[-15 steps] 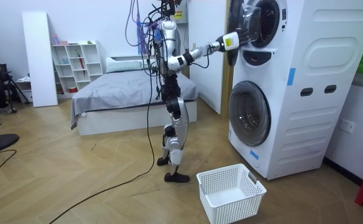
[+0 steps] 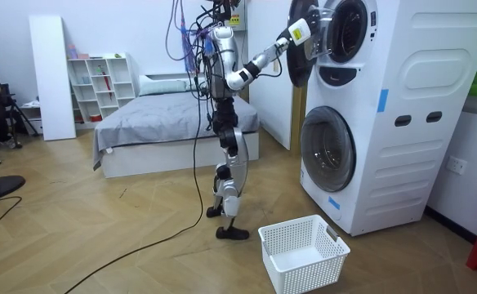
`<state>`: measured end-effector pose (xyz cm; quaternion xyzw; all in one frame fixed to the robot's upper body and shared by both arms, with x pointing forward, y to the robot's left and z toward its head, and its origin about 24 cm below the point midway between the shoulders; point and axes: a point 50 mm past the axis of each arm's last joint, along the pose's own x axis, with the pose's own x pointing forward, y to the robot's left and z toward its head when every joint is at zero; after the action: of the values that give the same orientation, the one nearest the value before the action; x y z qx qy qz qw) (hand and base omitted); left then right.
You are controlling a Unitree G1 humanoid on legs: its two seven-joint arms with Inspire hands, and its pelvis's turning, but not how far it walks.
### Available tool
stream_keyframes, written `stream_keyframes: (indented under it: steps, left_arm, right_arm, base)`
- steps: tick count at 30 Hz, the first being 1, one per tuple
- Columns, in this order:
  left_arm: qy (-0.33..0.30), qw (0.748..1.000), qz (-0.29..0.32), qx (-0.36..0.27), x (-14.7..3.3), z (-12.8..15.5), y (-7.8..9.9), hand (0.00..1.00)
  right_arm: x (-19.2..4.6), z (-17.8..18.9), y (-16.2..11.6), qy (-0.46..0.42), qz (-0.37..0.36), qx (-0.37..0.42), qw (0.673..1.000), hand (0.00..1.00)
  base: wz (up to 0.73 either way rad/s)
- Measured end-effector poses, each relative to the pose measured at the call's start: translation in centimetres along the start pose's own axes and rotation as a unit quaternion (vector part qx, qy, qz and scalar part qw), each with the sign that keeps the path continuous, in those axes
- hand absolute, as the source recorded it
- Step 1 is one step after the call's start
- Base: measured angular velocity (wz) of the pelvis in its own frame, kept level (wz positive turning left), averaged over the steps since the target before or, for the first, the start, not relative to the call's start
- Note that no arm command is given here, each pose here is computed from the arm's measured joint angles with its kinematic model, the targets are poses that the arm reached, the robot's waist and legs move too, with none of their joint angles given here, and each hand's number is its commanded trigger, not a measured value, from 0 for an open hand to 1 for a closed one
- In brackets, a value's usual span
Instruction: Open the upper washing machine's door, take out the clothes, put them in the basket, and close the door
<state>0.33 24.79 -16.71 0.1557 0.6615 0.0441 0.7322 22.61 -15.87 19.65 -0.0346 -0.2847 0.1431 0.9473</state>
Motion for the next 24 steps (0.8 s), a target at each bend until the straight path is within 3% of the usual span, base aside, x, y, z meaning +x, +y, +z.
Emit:
stream_keyframes:
  steps: [14, 24]
  left_arm:
    - [-0.009, 0.998, 0.003, 0.060, 0.1, 1.0, 0.3, 0.00]
    - [-0.016, 0.997, 0.005, 0.069, 0.2, 1.7, 0.5, 0.00]
  right_arm:
    - [0.2, -0.4, 1.7, 0.000, 0.026, 0.029, 0.999, 0.00]
    - [0.3, -0.6, 2.9, 0.002, 0.041, 0.029, 0.999, 0.00]
  base:
    - [-0.04]
    - [0.06]
